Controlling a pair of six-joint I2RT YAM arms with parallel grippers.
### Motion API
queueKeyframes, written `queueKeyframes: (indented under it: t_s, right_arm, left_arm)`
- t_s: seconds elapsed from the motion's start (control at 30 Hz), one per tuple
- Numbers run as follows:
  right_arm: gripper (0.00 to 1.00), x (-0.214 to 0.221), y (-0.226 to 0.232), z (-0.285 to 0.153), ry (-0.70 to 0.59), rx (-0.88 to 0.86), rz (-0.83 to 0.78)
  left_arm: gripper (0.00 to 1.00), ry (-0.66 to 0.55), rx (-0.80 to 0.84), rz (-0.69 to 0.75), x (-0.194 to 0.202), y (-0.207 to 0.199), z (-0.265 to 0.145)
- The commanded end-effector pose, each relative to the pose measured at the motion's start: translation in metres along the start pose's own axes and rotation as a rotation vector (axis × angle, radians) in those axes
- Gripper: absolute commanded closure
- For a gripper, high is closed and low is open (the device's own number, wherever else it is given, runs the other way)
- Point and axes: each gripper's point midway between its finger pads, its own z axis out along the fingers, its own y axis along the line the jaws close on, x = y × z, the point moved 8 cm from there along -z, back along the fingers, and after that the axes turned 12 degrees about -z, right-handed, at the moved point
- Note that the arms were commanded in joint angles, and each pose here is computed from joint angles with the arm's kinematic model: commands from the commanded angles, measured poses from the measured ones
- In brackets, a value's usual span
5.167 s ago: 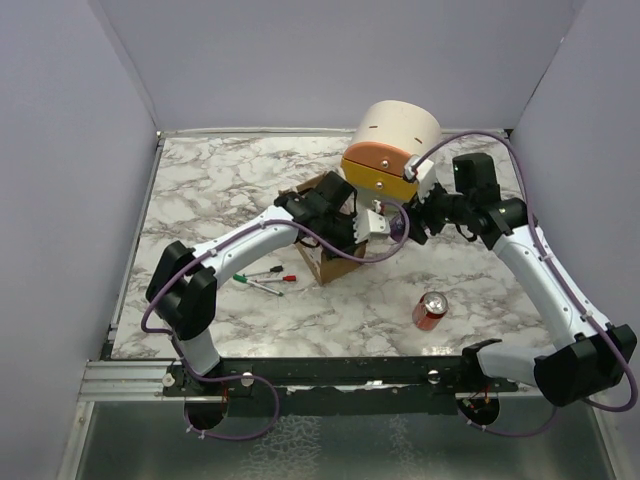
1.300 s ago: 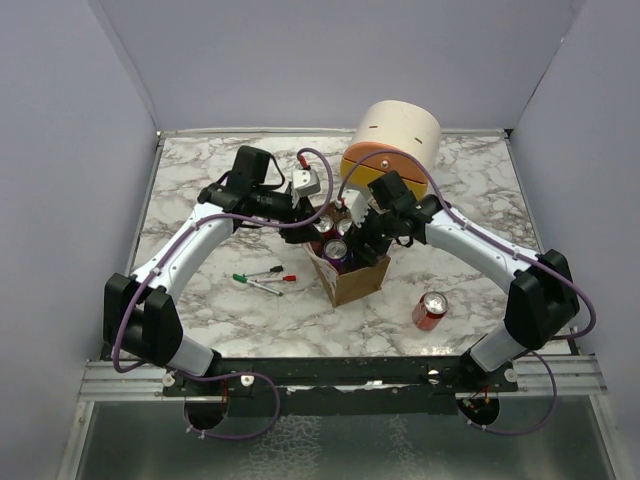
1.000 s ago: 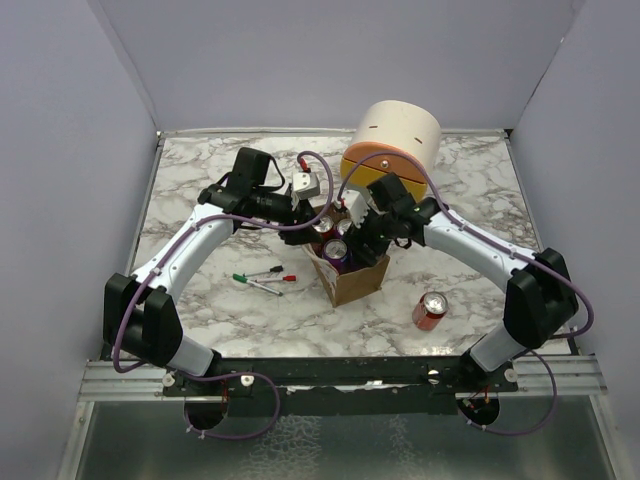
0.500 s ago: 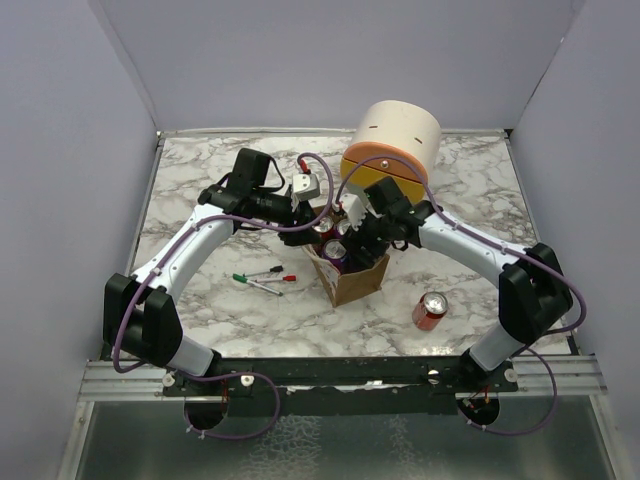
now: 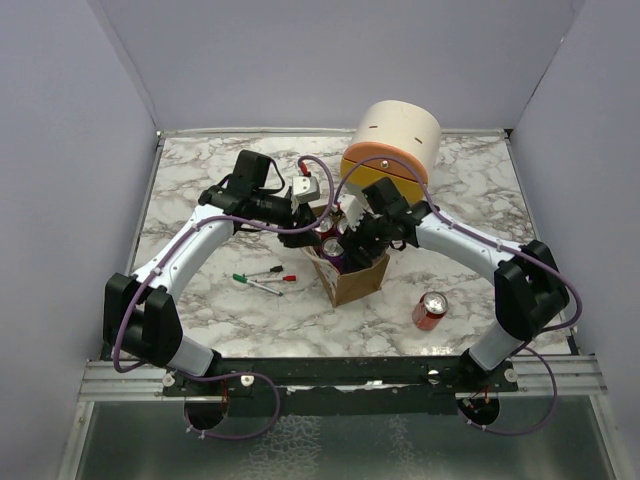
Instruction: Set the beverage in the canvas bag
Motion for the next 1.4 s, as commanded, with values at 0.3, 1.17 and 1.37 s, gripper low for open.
queueKeyframes:
  t_s: [0.3, 1.17, 1.37]
  right_arm:
    - [0.61, 0.006, 0.002, 0.009, 0.008, -0.016, -0.029]
    - [0.15, -0.026, -0.001, -0.026, -0.077, -0.013, -0.067]
    - [0.16, -0.053, -0.006, -0.053, -0.157, 0.012, -0.102]
  left_arm:
    - [0.47, 0.003, 0.025, 0.007, 0.004, -0.008, -0.003]
    - [0.47, 0.007, 0.016, 0.015, 0.005, -0.009, -0.004]
    - [0.47, 0.007, 0.02, 0.02, 0.005, -0.01, -0.005]
